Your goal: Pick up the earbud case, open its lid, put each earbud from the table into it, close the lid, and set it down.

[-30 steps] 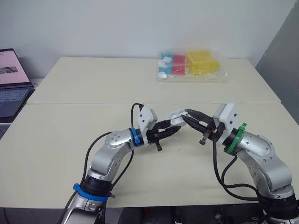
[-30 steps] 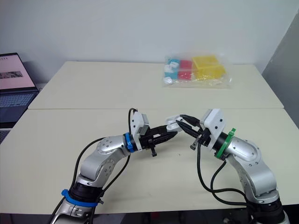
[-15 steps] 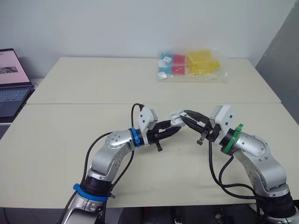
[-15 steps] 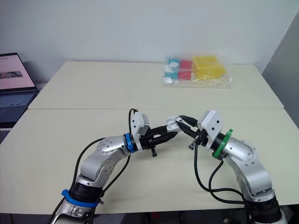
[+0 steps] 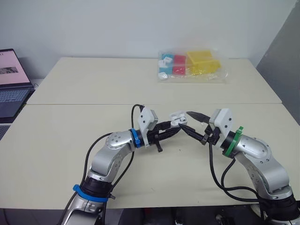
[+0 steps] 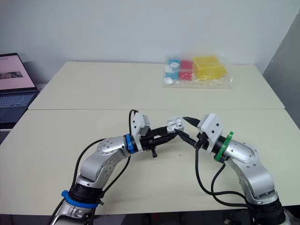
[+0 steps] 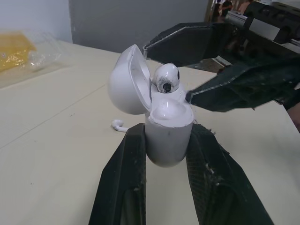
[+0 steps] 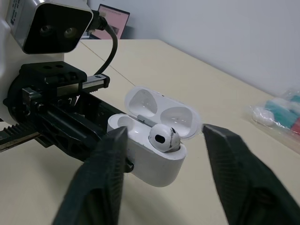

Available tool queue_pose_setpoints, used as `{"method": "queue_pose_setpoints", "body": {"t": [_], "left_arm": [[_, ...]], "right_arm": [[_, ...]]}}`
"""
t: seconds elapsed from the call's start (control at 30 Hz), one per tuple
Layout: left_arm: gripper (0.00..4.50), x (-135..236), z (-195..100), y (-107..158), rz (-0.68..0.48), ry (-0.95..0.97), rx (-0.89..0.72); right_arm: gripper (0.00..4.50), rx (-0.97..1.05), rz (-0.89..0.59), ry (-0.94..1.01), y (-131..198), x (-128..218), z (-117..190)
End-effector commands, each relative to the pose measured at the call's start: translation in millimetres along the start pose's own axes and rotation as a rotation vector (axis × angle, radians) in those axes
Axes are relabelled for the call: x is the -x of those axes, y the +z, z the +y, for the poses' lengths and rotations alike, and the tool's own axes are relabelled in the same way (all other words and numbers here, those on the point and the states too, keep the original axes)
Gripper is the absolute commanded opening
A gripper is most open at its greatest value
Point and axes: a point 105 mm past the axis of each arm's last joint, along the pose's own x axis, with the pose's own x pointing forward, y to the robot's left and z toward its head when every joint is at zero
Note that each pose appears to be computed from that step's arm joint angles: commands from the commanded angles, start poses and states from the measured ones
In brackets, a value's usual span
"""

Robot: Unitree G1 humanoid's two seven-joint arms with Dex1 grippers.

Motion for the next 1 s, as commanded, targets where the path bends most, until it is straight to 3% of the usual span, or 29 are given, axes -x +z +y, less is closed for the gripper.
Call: {"method": "queue_pose_setpoints", "body": {"t": [0.03,0.23,0.47,0.67,0.73,1.0], "left_arm": [[0.81,-1,-4,19,-0.057,-0.013,-0.049],[0.81,0,-2,16,-0.046,0.0,-0.053],[0.81,5,4,11,-0.029,0.03,-0.061],[0.81,9,5,7,-0.023,0.038,-0.073],[0.81,11,7,6,-0.016,0.04,-0.081],[0.81,14,5,3,0.008,0.016,-0.116]], "right_arm": [[3.24,0.04,-0.032,0.009,18,3,-1],[3.24,0.025,-0.028,0.044,33,20,-1],[3.24,-0.038,0.125,0.055,35,60,-23],[3.24,-0.07,0.316,-0.052,4,74,-47],[3.24,-0.028,0.447,-0.152,-14,76,-59],[3.24,-0.105,0.544,-0.281,-39,60,-76]]}}
